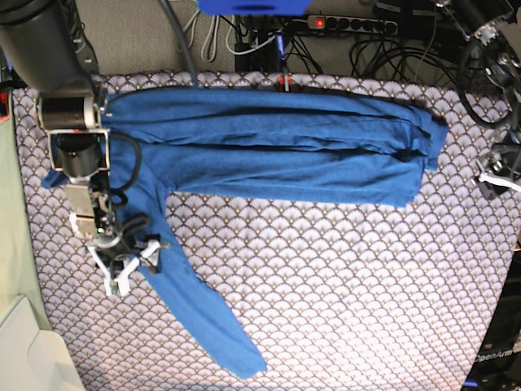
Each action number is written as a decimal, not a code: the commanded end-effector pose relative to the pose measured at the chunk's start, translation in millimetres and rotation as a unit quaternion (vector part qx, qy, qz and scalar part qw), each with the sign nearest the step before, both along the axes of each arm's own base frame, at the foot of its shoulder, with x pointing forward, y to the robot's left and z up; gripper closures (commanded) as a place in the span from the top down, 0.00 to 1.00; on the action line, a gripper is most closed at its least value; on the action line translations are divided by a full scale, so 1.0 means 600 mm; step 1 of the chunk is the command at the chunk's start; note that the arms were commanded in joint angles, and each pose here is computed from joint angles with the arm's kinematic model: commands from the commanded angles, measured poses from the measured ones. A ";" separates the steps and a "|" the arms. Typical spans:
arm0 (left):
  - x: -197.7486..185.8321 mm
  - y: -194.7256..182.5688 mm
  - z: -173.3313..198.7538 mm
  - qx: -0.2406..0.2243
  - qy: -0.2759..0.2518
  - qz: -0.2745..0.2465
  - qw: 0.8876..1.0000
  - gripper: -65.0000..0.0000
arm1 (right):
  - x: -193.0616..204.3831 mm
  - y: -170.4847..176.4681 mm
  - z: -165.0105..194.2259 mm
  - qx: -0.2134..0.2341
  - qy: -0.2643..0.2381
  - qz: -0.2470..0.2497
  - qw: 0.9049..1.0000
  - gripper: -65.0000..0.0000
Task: Fold the T-shirt properly
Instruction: 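Lower the right gripper onto the hanging blue sleeve and close on it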
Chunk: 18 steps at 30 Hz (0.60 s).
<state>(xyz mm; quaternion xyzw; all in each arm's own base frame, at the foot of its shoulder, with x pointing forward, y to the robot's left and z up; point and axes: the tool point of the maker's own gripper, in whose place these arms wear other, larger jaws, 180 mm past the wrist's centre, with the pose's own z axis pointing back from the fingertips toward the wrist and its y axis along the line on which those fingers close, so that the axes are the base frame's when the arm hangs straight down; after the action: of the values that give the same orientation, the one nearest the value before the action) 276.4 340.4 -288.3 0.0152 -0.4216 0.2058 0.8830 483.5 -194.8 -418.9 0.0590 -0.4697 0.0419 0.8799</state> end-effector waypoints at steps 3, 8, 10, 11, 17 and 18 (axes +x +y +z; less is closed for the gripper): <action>0.009 0.007 0.025 0.013 -0.020 -0.001 1.000 0.39 | 0.024 -0.012 0.032 0.000 -0.023 -0.008 1.000 0.65; 0.001 0.008 0.018 0.015 -0.014 -0.001 1.000 0.39 | 0.012 -0.018 0.003 0.006 0.006 -0.018 1.000 0.62; 0.001 0.007 0.017 0.014 -0.013 -0.001 1.000 0.39 | 0.012 -0.018 0.003 0.006 0.006 -0.018 1.000 0.54; 0.000 0.007 0.017 0.014 -0.012 -0.001 1.000 0.39 | 0.013 -0.018 0.005 0.006 0.005 -0.017 1.000 0.49; 0.000 0.007 0.016 0.013 -0.010 -0.001 1.000 0.38 | 0.013 -0.018 0.005 0.006 0.005 -0.017 1.000 0.10; 0.000 0.007 0.016 0.013 -0.010 -0.001 1.000 0.38 | 0.013 -0.018 0.005 0.006 0.005 -0.017 1.000 0.04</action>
<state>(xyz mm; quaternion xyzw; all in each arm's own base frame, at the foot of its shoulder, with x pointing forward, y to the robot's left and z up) 270.3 340.0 -294.3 0.0165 -0.4114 0.2054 0.8879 483.3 -203.3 -426.2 0.0567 -0.4631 0.0224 0.8842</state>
